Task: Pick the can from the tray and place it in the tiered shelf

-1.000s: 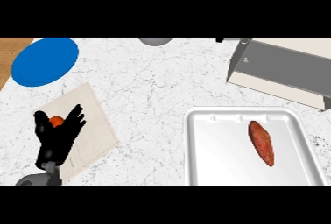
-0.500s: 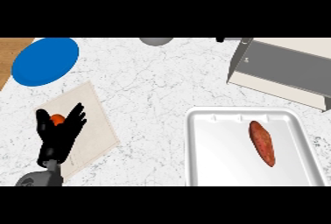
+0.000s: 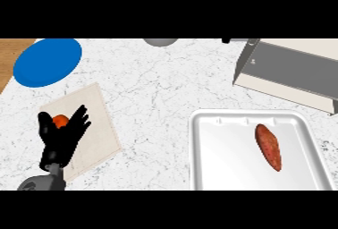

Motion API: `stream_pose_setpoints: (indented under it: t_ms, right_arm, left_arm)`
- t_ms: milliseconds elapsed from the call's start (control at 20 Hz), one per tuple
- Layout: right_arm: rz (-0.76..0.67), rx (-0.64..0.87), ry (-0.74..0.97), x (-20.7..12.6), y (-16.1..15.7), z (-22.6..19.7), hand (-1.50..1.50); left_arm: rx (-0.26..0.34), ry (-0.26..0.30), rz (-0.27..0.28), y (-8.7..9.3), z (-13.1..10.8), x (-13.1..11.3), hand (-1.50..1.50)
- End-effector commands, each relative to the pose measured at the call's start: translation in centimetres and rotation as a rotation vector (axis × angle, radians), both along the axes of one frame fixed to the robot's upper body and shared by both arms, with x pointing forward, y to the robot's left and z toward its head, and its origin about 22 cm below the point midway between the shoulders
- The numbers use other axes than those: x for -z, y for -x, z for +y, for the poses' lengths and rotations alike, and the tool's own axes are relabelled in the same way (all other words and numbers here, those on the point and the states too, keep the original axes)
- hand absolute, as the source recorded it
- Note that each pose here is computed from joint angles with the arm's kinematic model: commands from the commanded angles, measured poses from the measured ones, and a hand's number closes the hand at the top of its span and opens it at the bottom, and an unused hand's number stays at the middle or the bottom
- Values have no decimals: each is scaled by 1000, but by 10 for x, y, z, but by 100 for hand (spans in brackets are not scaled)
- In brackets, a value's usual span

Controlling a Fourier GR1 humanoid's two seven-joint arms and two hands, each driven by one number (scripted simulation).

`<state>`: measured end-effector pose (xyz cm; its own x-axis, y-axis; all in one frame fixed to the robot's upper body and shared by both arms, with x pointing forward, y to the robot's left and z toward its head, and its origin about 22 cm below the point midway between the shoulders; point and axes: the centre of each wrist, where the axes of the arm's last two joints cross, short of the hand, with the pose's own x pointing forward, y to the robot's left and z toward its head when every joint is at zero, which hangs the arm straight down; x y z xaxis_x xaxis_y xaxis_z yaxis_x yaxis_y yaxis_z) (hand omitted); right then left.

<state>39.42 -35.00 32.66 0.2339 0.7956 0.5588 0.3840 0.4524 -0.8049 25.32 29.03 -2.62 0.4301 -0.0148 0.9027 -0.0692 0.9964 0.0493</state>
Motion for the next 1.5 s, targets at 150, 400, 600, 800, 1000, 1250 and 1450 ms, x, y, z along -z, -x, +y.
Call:
stream_pose_setpoints:
  t_ms: [150, 400, 600, 800, 1000, 1250, 1450]
  right_arm:
    - [-28, 7, 9, 10, -27, -6, 150]
    - [-38, -17, 16, 37, -22, -41, 150]
    - [-45, -46, 21, 22, -33, -15, 150]
    - [-6, -46, 49, 13, -33, -18, 150]
    - [-42, -18, -52, 16, -29, -22, 150]
    - [-150, 37, -226, 1, -27, -30, -150]
    - [-256, 11, -386, 2, -25, -35, -150]
  left_arm:
    - [18, 3, 10, 4, -1, 16, 0]
    - [-5, -11, 15, 0, 8, -5, 0]
    - [-2, -6, 9, 1, 7, -1, 0]
    - [7, 0, 6, 22, -3, 10, 0]
    - [-6, -4, 7, 13, 23, 4, 0]
    - [2, -5, 13, 2, 10, -6, 0]
    - [-11, -10, 9, 8, 7, 3, 0]
